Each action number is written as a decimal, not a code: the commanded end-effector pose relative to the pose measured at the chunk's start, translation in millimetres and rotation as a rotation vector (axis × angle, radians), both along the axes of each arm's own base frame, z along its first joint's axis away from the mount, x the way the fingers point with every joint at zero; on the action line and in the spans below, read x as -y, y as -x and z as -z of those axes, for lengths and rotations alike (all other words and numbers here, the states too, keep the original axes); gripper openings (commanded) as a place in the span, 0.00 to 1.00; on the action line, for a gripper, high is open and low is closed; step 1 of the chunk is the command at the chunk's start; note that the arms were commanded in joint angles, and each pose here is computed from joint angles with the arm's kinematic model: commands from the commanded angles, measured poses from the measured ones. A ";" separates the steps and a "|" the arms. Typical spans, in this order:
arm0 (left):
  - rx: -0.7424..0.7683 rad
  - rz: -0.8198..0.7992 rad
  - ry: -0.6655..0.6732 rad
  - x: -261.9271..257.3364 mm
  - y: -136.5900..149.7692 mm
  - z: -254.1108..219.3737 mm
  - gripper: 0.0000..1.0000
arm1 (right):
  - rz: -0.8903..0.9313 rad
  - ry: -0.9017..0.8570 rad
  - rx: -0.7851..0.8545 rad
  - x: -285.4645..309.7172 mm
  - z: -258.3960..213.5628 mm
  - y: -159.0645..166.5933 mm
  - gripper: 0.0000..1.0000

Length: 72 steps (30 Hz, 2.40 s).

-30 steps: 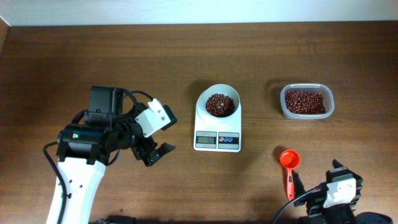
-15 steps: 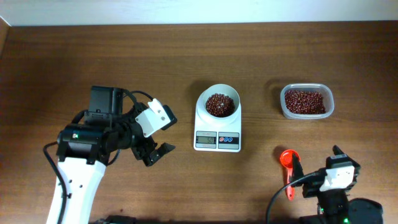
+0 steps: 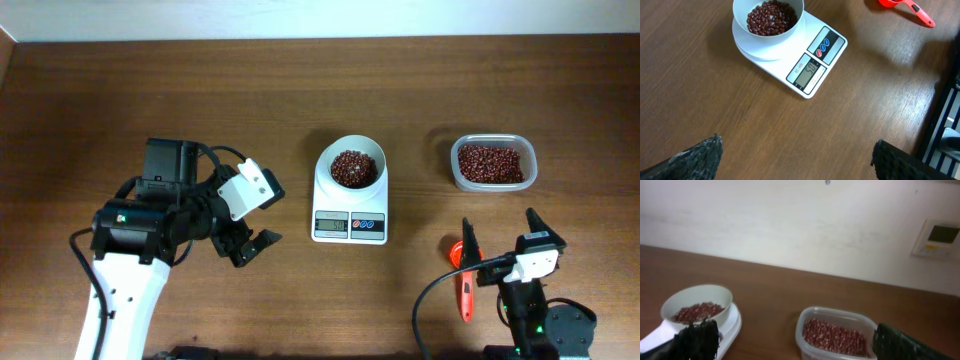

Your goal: Scoop and weigh 50g on scale

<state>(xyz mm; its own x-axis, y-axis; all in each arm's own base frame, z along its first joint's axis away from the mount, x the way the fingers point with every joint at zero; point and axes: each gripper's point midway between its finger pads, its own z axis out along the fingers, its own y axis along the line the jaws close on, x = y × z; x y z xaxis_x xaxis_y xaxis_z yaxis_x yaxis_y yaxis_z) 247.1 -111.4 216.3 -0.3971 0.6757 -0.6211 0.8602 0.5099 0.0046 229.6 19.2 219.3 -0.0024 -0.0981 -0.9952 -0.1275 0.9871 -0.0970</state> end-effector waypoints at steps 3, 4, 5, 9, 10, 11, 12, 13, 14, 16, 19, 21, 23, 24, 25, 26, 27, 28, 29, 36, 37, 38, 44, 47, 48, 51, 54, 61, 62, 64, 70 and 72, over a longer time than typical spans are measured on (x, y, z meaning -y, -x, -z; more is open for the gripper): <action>0.017 -0.008 0.007 -0.5 -3.5 -6.8 0.99 | -0.002 -0.012 0.027 3.5 10.5 -5.8 0.99; 0.017 -0.008 0.007 -0.5 -3.5 -6.8 0.99 | 0.009 -0.012 0.028 5.9 13.1 -7.0 0.99; 0.017 -0.008 0.007 -0.5 -3.4 -6.8 0.99 | 0.023 -0.012 0.028 9.2 17.3 -8.7 0.99; 0.017 -0.008 0.007 -0.5 -3.5 -6.8 0.99 | 0.050 -0.012 0.028 16.1 34.1 -14.2 0.99; 0.017 -0.008 0.007 -0.5 -3.5 -6.8 0.99 | 0.051 -0.012 0.027 16.2 37.1 -14.9 0.99; 0.017 -0.008 0.007 -0.5 -3.5 -6.8 0.99 | 0.051 -0.012 0.025 16.4 40.6 -15.7 0.99; 0.017 -0.008 0.007 -0.5 -3.4 -6.8 0.99 | 0.052 -0.013 0.018 16.5 43.3 -15.9 0.99; 0.017 -0.008 0.007 -0.5 -3.4 -6.8 0.99 | 0.056 -0.013 0.007 17.2 46.0 -16.0 0.99; 0.017 -0.008 0.007 -0.5 -3.5 -6.8 0.99 | 0.067 -0.014 -0.001 19.0 47.9 -16.1 0.99; 0.017 -0.008 0.007 -0.5 -3.5 -6.8 0.99 | 0.092 -0.016 -0.022 23.4 53.1 -16.2 0.99; 0.017 -0.008 0.007 -0.5 -3.5 -6.8 0.99 | 0.116 -0.006 -0.050 27.5 60.3 -15.9 0.99; 0.017 -0.008 0.007 -0.5 -3.5 -6.8 0.99 | 0.118 -0.004 -0.050 27.9 60.2 -15.9 0.99; 0.017 -0.008 0.007 -0.5 -3.4 -6.8 0.99 | 0.117 -0.004 -0.051 27.7 60.5 -15.9 0.99; 0.017 -0.008 0.007 -0.5 -3.4 -6.7 0.99 | 0.119 -0.003 -0.051 28.1 60.5 -15.9 0.99; 0.017 -0.008 0.007 -0.5 -3.5 -6.8 0.99 | 0.119 -0.003 -0.051 28.1 60.6 -15.9 0.99; 0.017 -0.008 0.007 -0.5 -3.5 -6.8 0.99 | 0.122 -0.003 -0.052 28.6 60.7 -15.9 0.98; 0.017 -0.008 0.007 -0.5 -3.5 -6.8 0.99 | 0.122 -0.003 -0.052 28.6 60.8 -15.9 0.99; 0.017 -0.008 0.007 -0.5 -3.4 -6.8 0.99 | 0.121 -0.003 -0.052 28.3 60.7 -15.9 0.99; 0.017 -0.008 0.007 -0.5 -3.5 -6.8 0.99 | 0.119 -0.003 -0.051 28.1 60.6 -15.9 0.99; 0.017 -0.008 0.007 -0.5 -3.4 -6.8 0.99 | 0.119 -0.003 -0.049 28.0 60.1 -15.9 0.99; 0.017 -0.008 0.007 -0.5 -3.5 -6.8 0.99 | 0.119 -0.003 -0.049 28.0 60.1 -15.9 0.99; 0.017 -0.008 0.007 -0.5 -3.5 -6.8 0.99 | 0.119 -0.003 -0.049 28.0 60.1 -15.9 0.99; 0.017 -0.008 0.007 -0.5 -3.5 -6.8 0.99 | 0.119 -0.003 -0.049 28.0 60.1 -15.9 0.99; 0.017 -0.008 0.007 -0.5 -3.5 -6.8 0.99 | 0.119 -0.003 -0.049 28.0 60.1 -15.9 0.99; 0.017 -0.008 0.007 -0.5 -3.5 -6.8 0.99 | 0.119 -0.003 -0.049 28.0 60.1 -15.9 0.99; 0.017 -0.008 0.007 -0.5 -3.5 -6.8 0.99 | 0.119 -0.003 -0.049 28.0 60.1 -15.9 0.99; 0.017 -0.008 0.007 -0.5 -3.5 -6.8 0.99 | 0.119 -0.003 -0.049 28.0 60.1 -15.9 0.99; 0.017 -0.008 0.007 -0.5 -3.4 -6.8 0.99 | 0.119 -0.003 -0.049 28.0 60.1 -15.9 0.99; 0.017 -0.007 0.007 -0.3 -3.3 -6.8 0.99 | 0.119 -0.003 -0.049 28.0 60.1 -15.9 0.99; 0.016 -0.008 0.007 -0.5 -3.3 -6.6 0.99 | 0.119 -0.003 -0.049 28.0 60.1 -15.9 0.99; 0.031 -0.009 0.009 -1.2 1.8 -11.5 0.99 | 0.119 -0.003 -0.049 28.0 60.1 -15.9 0.99; 0.058 -0.009 0.011 -1.5 5.0 -17.8 0.99 | 0.119 -0.003 -0.049 28.0 60.1 -15.9 0.99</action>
